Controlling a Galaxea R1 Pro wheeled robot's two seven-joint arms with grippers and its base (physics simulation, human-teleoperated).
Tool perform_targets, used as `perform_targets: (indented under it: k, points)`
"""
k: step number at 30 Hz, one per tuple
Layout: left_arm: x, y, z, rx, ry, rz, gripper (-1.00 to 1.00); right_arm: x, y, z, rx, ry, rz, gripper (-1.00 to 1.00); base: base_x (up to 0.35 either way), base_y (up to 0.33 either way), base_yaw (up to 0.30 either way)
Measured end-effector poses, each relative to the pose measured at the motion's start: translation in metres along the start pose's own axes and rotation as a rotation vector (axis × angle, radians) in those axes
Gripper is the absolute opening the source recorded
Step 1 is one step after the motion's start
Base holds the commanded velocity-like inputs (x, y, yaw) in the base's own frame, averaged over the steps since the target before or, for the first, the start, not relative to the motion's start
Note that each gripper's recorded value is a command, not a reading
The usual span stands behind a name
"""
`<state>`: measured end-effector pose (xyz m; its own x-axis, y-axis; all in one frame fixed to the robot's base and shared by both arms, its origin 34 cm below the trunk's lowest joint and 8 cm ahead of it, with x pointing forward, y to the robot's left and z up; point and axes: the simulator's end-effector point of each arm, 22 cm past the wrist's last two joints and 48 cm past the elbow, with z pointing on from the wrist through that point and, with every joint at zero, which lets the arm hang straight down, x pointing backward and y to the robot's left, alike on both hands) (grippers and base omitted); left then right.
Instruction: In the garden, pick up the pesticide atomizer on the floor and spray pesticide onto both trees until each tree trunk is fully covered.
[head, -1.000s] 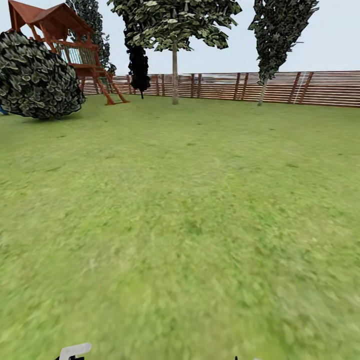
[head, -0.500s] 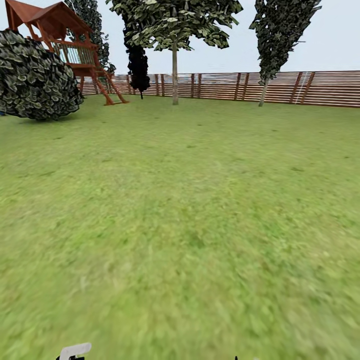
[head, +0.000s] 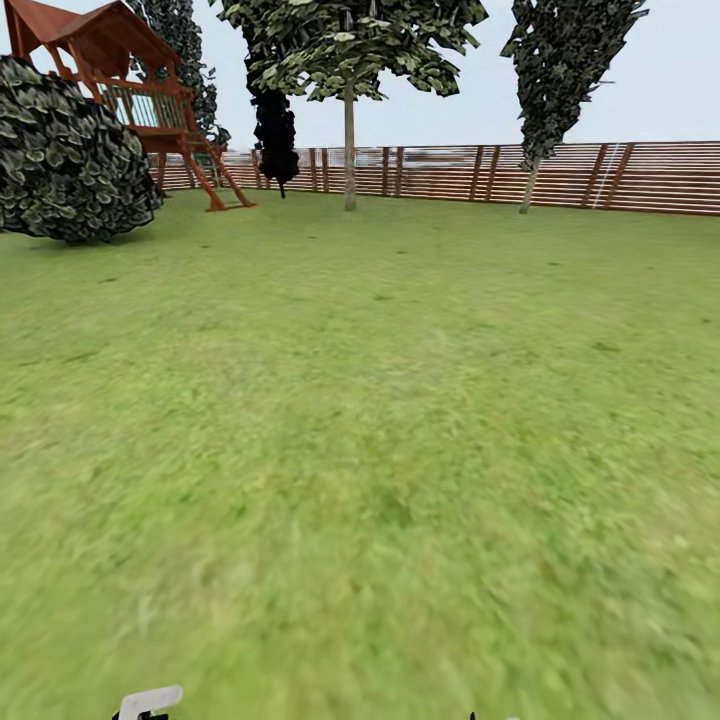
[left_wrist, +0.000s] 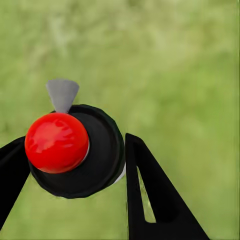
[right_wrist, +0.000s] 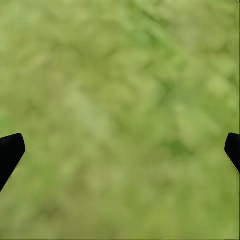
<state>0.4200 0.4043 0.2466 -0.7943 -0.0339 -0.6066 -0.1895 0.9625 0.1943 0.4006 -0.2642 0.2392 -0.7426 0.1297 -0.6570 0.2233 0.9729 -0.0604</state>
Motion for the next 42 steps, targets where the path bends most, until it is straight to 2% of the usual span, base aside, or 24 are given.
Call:
perform_targets:
  k: [42]
  points:
    - [0.0002, -0.001, -0.0001, 0.001, 0.0, 0.0, -1.0, 0.0, 0.0, 0.0, 0.0, 0.0, 0.0, 1.0, 0.339, 0.0, 0.0]
